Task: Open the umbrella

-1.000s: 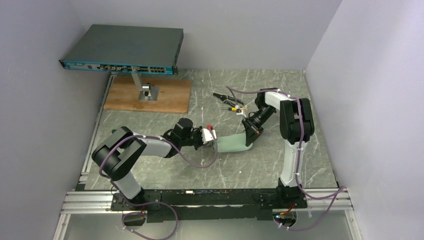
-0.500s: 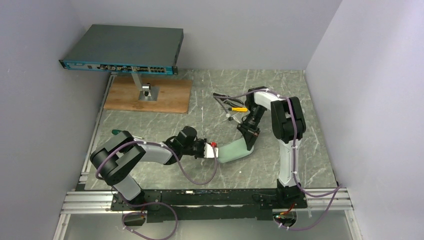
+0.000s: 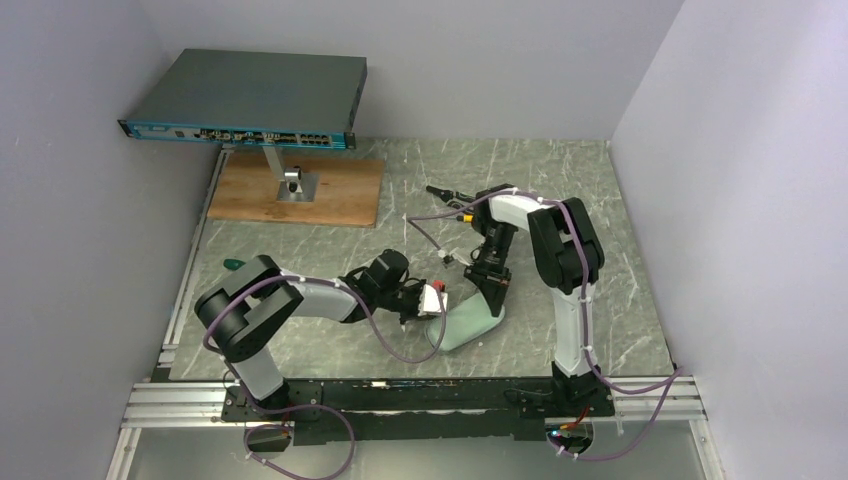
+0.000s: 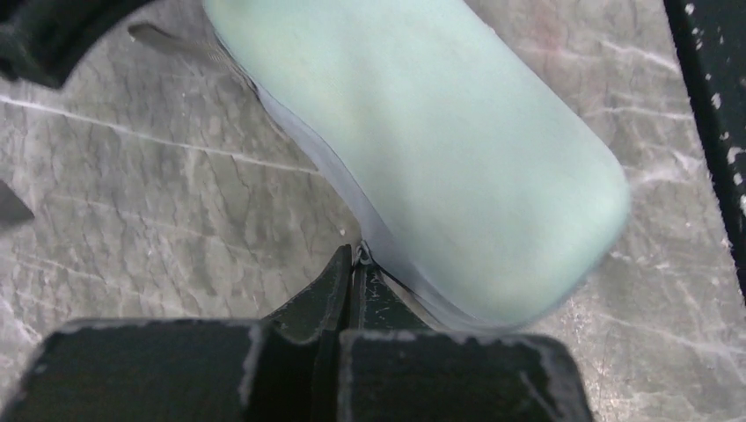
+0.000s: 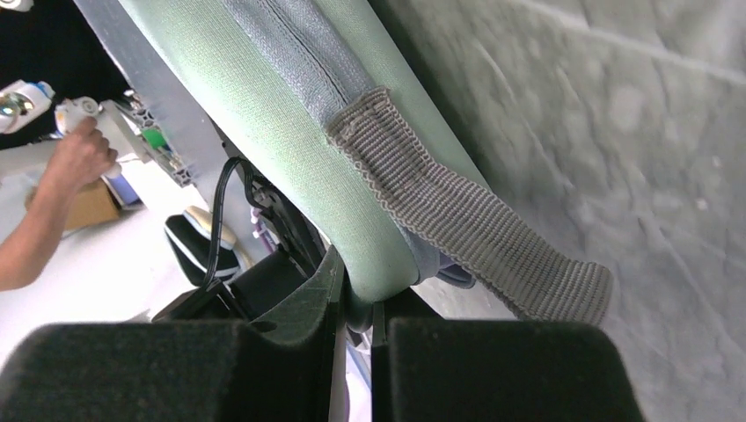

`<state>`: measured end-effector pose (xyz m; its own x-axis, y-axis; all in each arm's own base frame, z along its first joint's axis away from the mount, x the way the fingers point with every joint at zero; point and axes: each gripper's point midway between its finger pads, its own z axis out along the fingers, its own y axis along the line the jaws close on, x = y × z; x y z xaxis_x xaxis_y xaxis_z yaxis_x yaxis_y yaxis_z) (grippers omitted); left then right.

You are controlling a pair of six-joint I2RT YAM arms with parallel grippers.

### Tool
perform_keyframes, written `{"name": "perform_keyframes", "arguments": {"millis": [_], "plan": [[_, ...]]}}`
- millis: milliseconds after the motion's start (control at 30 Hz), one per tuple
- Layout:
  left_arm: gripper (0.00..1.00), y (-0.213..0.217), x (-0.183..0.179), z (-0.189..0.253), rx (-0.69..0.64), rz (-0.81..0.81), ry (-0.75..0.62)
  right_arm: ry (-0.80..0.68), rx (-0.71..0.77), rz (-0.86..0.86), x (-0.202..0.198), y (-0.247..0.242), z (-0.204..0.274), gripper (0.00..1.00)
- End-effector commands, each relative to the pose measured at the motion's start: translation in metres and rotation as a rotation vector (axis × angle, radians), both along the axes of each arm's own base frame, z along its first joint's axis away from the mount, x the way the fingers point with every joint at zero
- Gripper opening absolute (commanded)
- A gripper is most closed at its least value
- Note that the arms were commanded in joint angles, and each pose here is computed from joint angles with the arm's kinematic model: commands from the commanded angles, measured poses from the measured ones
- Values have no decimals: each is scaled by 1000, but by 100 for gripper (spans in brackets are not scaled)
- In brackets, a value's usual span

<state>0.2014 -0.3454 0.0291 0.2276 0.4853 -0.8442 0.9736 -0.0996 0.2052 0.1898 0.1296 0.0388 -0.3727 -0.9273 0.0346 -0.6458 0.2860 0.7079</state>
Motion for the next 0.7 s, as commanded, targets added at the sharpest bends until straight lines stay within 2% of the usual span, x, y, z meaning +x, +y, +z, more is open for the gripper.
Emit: {"name": "perform_keyframes", "arguments": {"millis": [0,167,300,433,567,600,633,667], "plan": [[0,-15,60,42,-114,134,-132,-106,83,224,2,13,-25,0],[0,-25,67,48,-129,124,-180,-97,109,171,13,30,-20,0],[0,-37,78,50,-126,178,-186,-94,124,141,17,39,-16,0],[0,-45,93,48,-119,268,-129,-83,128,122,14,41,-13,0],[1,-39,89,45,-115,277,-116,-49,121,60,11,38,-15,0],[11,-36,84,48,-119,266,-118,-37,117,28,12,36,-16,0],[29,-31,79,50,-120,254,-120,-20,113,-13,15,33,-18,0],[39,-26,74,52,-122,245,-120,-6,110,-53,19,30,-18,0]]}}
